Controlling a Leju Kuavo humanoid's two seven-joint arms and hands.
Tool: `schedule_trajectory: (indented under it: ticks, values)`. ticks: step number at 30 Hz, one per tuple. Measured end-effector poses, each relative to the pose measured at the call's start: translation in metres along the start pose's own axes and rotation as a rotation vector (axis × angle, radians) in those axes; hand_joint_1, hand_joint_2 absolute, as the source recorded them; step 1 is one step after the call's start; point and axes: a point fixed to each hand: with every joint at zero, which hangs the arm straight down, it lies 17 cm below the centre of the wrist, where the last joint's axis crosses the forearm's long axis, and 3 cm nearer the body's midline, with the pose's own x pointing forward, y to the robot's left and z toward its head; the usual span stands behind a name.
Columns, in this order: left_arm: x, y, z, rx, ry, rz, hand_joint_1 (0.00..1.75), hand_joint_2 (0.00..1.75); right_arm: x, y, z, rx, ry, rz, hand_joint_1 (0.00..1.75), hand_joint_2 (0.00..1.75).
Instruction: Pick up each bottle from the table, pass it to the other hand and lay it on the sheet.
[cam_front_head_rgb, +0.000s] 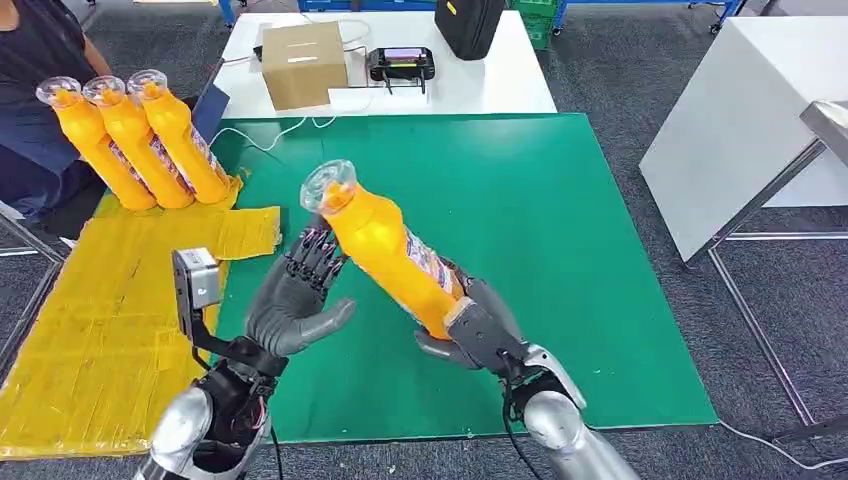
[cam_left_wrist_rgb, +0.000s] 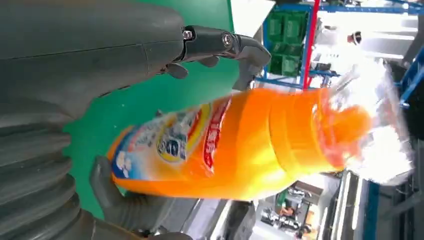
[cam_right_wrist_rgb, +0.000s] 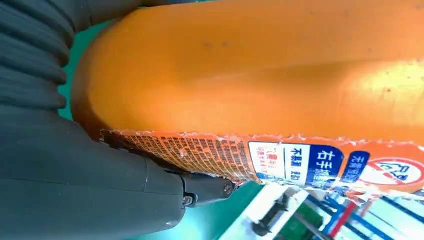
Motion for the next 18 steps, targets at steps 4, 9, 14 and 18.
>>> schedule_trajectory:
  ticks: [4,9,14,18]
  values:
    - [0.001,-0.011,-0.003,-0.024,-0.002,0.006,0.0,1.75,0.013,0.006,-0.014,-0.003,-0.033,0.04,1.75,1.75]
    - [0.006,-0.021,-0.007,-0.043,-0.018,0.001,0.0,1.75,0.022,0.017,-0.027,0.004,-0.053,0.073,1.75,1.75]
    - [0.021,-0.026,-0.017,-0.039,-0.057,-0.006,0.0,1.75,0.041,0.027,-0.049,0.014,-0.069,0.094,1.75,1.75]
    - [0.027,-0.024,-0.022,-0.013,-0.081,-0.026,0.0,1.75,0.053,0.037,-0.061,0.016,-0.091,0.112,1.75,1.75]
